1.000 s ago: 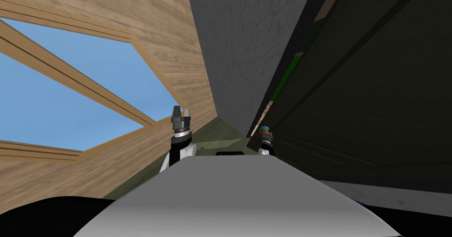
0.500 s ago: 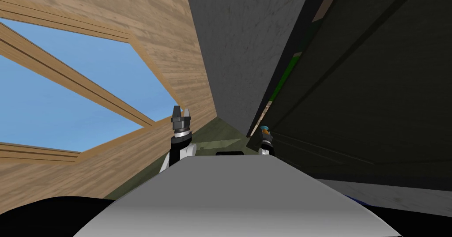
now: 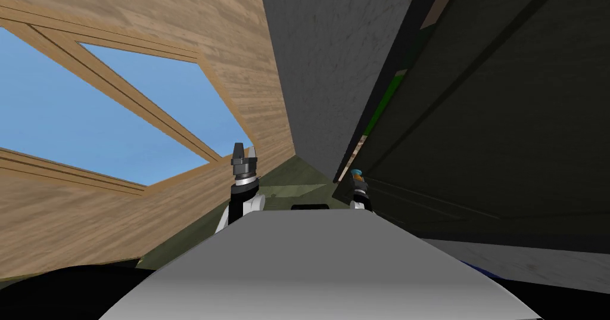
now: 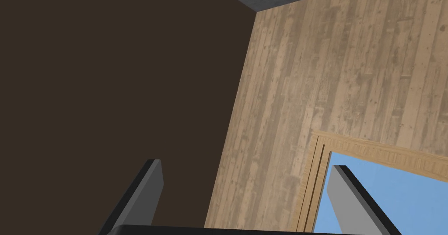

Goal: Pull the door open

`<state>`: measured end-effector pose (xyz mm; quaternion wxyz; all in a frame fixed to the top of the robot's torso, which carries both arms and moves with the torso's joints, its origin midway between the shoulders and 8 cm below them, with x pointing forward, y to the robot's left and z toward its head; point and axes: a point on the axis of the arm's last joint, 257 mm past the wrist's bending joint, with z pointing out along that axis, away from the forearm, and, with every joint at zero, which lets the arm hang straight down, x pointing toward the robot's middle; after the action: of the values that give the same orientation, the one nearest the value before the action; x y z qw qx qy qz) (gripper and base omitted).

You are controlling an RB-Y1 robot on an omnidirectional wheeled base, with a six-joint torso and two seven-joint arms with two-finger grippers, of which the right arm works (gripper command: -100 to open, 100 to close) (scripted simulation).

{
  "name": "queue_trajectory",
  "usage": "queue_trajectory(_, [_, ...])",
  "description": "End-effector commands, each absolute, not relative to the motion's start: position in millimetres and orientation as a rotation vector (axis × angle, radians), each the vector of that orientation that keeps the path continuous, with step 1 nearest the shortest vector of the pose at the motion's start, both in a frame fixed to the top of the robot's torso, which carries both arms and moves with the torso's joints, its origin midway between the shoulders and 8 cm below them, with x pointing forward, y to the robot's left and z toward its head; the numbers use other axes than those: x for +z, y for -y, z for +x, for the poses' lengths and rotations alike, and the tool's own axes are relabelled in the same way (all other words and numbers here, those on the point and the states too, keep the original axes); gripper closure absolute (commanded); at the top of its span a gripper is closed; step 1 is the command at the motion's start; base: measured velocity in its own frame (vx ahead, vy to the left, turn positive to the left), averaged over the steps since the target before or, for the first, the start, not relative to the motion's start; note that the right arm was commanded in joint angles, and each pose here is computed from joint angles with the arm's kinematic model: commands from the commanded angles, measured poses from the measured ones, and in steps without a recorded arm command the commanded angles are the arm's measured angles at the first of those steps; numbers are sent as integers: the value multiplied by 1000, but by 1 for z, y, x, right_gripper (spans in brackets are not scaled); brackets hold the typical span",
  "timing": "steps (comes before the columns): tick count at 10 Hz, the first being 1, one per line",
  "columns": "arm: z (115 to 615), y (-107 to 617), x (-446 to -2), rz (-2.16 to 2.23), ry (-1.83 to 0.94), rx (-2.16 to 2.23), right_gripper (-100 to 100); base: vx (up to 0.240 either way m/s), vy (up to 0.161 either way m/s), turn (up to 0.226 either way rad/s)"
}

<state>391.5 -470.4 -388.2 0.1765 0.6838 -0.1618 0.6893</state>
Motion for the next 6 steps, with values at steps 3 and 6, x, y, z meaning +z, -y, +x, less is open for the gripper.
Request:
queue_trajectory(3, [392, 458, -391, 1986, 412, 1994, 100, -261, -13, 147])
queue_trajectory(6, [393, 451, -392, 2018, 379, 2019, 100, -234, -24, 128])
